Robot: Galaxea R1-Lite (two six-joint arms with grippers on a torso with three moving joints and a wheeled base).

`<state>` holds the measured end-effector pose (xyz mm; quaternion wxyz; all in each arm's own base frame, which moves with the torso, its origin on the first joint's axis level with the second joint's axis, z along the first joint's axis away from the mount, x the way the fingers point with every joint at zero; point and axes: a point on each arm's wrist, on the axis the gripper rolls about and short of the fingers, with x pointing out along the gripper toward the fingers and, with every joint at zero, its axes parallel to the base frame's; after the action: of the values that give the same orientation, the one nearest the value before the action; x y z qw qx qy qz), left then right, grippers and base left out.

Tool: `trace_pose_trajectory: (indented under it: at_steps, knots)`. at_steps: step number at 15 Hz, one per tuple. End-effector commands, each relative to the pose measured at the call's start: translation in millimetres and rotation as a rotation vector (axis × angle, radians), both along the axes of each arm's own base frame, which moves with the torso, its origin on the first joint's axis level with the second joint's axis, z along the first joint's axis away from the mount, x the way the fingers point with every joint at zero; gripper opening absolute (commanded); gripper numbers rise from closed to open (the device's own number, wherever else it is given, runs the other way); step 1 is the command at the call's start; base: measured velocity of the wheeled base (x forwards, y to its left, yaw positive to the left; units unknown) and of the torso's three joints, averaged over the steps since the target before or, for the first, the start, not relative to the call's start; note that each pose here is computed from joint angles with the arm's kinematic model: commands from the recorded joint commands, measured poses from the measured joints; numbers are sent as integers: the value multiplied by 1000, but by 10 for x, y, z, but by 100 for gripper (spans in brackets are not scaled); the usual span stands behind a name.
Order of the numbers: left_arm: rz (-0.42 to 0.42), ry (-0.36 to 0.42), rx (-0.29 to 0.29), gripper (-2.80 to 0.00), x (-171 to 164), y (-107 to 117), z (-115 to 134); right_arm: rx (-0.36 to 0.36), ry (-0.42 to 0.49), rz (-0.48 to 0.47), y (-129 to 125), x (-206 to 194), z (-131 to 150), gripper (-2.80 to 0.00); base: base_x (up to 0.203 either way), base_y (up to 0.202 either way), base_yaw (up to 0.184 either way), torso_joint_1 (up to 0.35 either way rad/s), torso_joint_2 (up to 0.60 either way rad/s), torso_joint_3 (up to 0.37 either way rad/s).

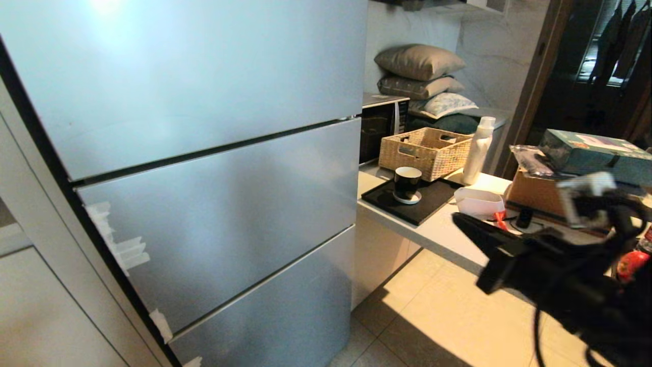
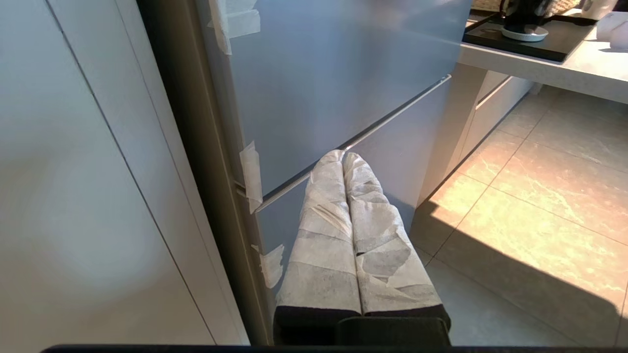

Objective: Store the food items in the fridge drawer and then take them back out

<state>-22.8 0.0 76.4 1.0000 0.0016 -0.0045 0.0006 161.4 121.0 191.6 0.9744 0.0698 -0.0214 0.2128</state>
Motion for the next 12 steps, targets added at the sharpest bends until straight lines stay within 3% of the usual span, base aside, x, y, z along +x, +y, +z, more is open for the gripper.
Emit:
trace_pose_trajectory:
  at_steps: [1,3,5,8,11,12]
  knots:
    - [0,2,0,-280,2,0,-4,53,-112,-153,-751,-727,84,-280,0,0,0,0,0,0]
    - [0,2,0,-280,2,0,-4,-15,-70,-293,-1059,-1047,-194,-280,0,0,0,0,0,0]
    - [0,3,0,-280,2,0,-4,-72,3,-386,-1192,-1337,-504,-280,0,0,0,0,0,0]
    - [0,1,0,-280,1,0,-4,-109,55,-418,-1217,-1669,-881,-280,0,0,0,0,0,0]
    - [0,3,0,-280,2,0,-4,-132,-10,-429,-1210,-1842,-1079,-280,0,0,0,0,0,0]
    - [0,1,0,-280,1,0,-4,-171,22,-431,-1209,-1847,-1145,-280,0,0,0,0,0,0]
